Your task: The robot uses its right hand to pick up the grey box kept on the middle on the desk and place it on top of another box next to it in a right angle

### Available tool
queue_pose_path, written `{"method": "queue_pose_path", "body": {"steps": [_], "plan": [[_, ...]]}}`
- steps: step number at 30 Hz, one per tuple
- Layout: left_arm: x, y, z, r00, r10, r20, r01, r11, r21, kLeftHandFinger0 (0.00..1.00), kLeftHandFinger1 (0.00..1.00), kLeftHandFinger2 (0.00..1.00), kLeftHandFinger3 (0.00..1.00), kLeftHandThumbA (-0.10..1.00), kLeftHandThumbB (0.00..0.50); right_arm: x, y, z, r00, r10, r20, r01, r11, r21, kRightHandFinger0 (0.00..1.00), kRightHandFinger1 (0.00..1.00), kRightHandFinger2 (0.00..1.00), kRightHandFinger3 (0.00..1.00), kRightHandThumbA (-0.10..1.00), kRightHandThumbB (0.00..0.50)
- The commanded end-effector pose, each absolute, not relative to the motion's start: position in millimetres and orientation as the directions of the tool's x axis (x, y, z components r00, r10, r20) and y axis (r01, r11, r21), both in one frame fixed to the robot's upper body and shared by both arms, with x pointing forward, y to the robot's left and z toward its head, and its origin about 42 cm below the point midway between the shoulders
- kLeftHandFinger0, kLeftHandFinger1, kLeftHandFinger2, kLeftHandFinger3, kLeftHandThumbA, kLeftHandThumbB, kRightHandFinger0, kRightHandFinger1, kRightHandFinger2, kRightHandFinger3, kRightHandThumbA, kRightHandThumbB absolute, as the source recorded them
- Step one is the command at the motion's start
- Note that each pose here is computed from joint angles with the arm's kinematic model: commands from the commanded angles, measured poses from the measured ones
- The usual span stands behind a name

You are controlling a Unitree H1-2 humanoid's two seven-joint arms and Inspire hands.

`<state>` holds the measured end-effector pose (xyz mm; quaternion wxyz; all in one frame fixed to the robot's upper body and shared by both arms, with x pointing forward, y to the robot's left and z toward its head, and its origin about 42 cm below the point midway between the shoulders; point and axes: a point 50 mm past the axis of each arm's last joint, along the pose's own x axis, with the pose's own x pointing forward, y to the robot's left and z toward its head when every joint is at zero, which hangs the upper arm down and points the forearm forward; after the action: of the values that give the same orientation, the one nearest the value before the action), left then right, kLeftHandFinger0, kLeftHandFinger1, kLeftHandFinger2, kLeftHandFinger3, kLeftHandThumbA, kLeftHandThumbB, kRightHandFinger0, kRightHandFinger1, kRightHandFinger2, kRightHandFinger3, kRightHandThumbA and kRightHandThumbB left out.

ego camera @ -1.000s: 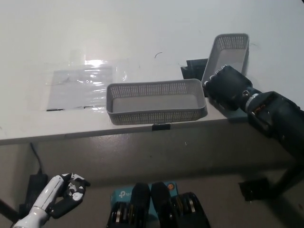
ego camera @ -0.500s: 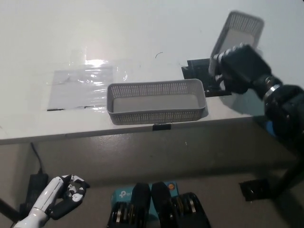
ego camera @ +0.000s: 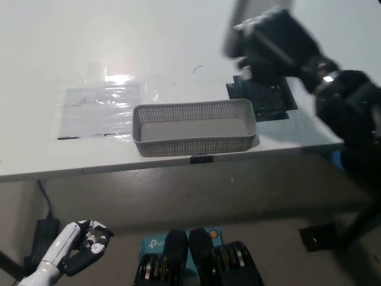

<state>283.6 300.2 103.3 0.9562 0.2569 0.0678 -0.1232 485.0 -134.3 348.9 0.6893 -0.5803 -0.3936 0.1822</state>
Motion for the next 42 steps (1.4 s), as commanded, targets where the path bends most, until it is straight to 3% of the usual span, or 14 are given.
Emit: {"method": "queue_pose_path", "body": {"steps": [1, 4, 9, 11, 18, 22, 25, 26, 29, 30, 32, 34, 38, 42], "plan": [[287.2, 305.2, 110.8, 0.959, -0.227, -0.168, 0.281, 0.82, 0.499, 0.2, 0.12, 0.2, 0.48, 0.5, 0.175, 474.2, -98.7, 364.0, 0.525, 0.788, 0.322, 0.085, 0.328, -0.941, 0.0, 0.06, 0.43, 0.4, -0.1, 0.275], [287.6, 305.7, 110.4, 0.959, -0.231, -0.165, 0.283, 0.82, 0.497, 0.19, 0.12, 0.21, 0.46, 0.5, 0.173, 470.4, -87.1, 356.9, 0.502, 0.811, 0.301, 0.066, 0.311, -0.948, 0.0, 0.07, 0.45, 0.4, -0.1, 0.274], [288.3, 306.0, 110.4, 0.959, -0.227, -0.167, 0.281, 0.808, 0.518, 0.2, 0.12, 0.21, 0.43, 0.54, 0.201, 462.7, -61.8, 333.7, 0.447, 0.856, 0.26, -0.037, 0.309, -0.951, 0.0, 0.01, 0.38, 0.26, -0.1, 0.288], [290.7, 303.5, 111.7, 0.958, -0.23, -0.169, 0.285, 0.806, 0.519, 0.21, 0.13, 0.24, 0.44, 0.52, 0.174, 460.0, -62.0, 328.2, 0.444, 0.864, 0.237, -0.043, 0.285, -0.958, 0.0, 0.0, 0.36, 0.25, -0.1, 0.226], [297.9, 302.8, 117.1, 0.959, -0.236, -0.157, 0.284, 0.8, 0.528, 0.21, 0.12, 0.19, 0.45, 0.55, 0.199, 459.6, -72.4, 309.9, 0.425, 0.873, 0.238, -0.031, 0.277, -0.96, 0.0, 0.0, 0.34, 0.24, -0.1, 0.237], [300.0, 302.4, 119.6, 0.96, -0.242, -0.143, 0.281, 0.798, 0.533, 0.21, 0.12, 0.21, 0.47, 0.6, 0.226, 457.0, -86.6, 301.6, 0.446, 0.874, 0.195, -0.038, 0.236, -0.971, 0.0, 0.0, 0.36, 0.27, -0.1, 0.162], [300.1, 302.3, 120.3, 0.959, -0.239, -0.151, 0.283, 0.8, 0.53, 0.22, 0.12, 0.23, 0.5, 0.6, 0.226, 455.4, -92.7, 298.6, 0.453, 0.874, 0.177, -0.035, 0.216, -0.976, 0.0, 0.0, 0.32, 0.2, -0.1, 0.211], [300.0, 302.5, 120.1, 0.959, -0.24, -0.152, 0.284, 0.799, 0.53, 0.23, 0.13, 0.25, 0.49, 0.56, 0.195, 454.2, -99.0, 297.4, 0.457, 0.874, 0.168, -0.037, 0.207, -0.978, 0.0, 0.0, 0.31, 0.18, -0.1, 0.262], [299.7, 302.4, 120.3, 0.96, -0.235, -0.154, 0.281, 0.799, 0.532, 0.23, 0.13, 0.24, 0.5, 0.56, 0.2, 451.6, -106.9, 295.7, 0.46, 0.875, 0.154, -0.034, 0.191, -0.981, 0.0, 0.0, 0.3, 0.17, -0.1, 0.246], [299.7, 302.4, 120.3, 0.96, -0.235, -0.154, 0.281, 0.799, 0.532, 0.23, 0.13, 0.24, 0.49, 0.58, 0.207, 451.5, -107.0, 295.7, 0.46, 0.875, 0.154, -0.035, 0.19, -0.981, 0.0, 0.0, 0.27, 0.13, -0.1, 0.294], [299.9, 302.5, 120.5, 0.959, -0.237, -0.154, 0.283, 0.803, 0.525, 0.22, 0.13, 0.25, 0.49, 0.58, 0.205, 447.9, -111.1, 288.2, 0.461, 0.876, 0.141, -0.053, 0.185, -0.981, 0.0, 0.0, 0.3, 0.18, -0.1, 0.205], [299.4, 302.5, 121.1, 0.959, -0.24, -0.149, 0.282, 0.797, 0.534, 0.23, 0.13, 0.25, 0.5, 0.58, 0.193, 447.4, -111.4, 284.9, 0.457, 0.88, 0.127, -0.06, 0.173, -0.983, 0.0, 0.0, 0.31, 0.2, -0.1, 0.174], [299.2, 302.9, 119.8, 0.961, -0.242, -0.137, 0.278, 0.805, 0.525, 0.22, 0.12, 0.23, 0.48, 0.53, 0.176, 444.4, -108.5, 277.0, 0.462, 0.881, 0.106, -0.055, 0.148, -0.987, 0.0, 0.0, 0.27, 0.19, -0.1, 0.242], [299.7, 305.5, 123.6, 0.961, -0.241, -0.136, 0.276, 0.803, 0.528, 0.22, 0.13, 0.24, 0.46, 0.53, 0.179, 445.3, -102.2, 271.6, 0.441, 0.891, 0.111, -0.048, 0.146, -0.988, 0.0, 0.0, 0.31, 0.25, -0.1, 0.253]]}}
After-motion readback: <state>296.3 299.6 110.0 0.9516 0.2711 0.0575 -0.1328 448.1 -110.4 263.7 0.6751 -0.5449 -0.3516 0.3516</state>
